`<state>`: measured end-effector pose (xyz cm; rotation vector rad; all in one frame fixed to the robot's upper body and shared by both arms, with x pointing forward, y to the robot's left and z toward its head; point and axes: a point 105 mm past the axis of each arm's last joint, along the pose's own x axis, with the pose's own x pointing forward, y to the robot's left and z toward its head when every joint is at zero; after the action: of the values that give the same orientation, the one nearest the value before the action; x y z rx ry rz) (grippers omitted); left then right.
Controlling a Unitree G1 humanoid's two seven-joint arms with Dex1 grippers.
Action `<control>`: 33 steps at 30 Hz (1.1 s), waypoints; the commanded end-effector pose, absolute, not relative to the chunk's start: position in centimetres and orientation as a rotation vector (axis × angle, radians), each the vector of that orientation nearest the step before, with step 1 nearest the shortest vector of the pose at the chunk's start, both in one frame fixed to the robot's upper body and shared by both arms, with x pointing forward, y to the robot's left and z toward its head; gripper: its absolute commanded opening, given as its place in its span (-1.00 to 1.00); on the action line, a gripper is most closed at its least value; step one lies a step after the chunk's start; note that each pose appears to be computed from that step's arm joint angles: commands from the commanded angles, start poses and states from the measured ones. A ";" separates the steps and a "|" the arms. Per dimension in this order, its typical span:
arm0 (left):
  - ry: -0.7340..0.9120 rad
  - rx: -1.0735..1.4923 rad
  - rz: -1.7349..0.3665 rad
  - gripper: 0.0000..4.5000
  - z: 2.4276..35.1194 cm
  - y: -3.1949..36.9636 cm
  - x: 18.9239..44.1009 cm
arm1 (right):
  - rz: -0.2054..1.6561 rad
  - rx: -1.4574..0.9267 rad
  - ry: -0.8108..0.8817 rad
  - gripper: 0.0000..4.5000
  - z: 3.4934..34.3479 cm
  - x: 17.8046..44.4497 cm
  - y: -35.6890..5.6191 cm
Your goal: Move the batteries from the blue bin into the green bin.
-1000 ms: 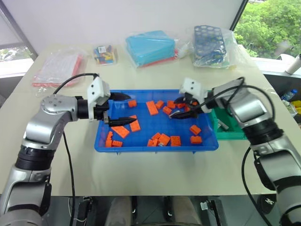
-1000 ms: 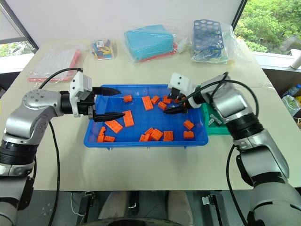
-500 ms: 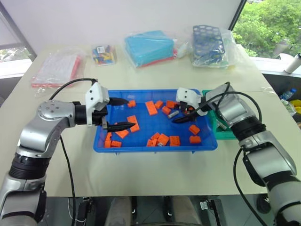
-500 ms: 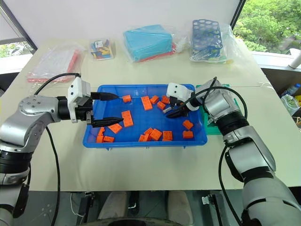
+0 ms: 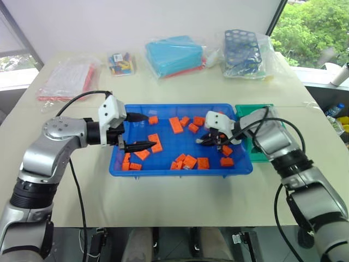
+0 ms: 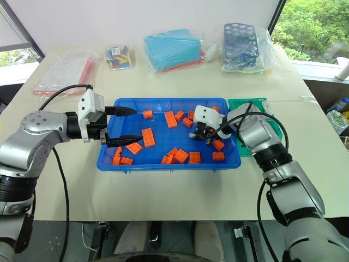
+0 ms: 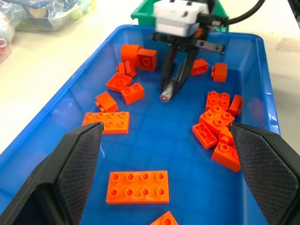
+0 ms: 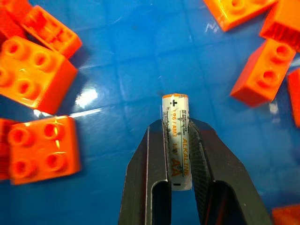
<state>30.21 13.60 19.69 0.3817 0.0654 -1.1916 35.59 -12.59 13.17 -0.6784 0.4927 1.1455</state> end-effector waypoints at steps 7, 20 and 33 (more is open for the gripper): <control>0.017 0.375 -1.107 1.00 20.2 15.1 30.8 | 0.630 -0.436 0.317 -0.98 22.9 35.4 -22.1; 0.007 0.354 -1.057 1.00 20.6 16.1 32.8 | 0.412 -0.383 0.366 0.56 20.3 33.0 -27.4; 0.102 0.298 -1.023 1.00 21.7 22.2 31.3 | 0.763 -0.293 0.320 0.56 22.6 25.1 -32.5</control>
<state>31.60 21.51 20.99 0.2976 0.1239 -1.0322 25.69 -32.41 21.46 -0.3114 0.3608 0.7220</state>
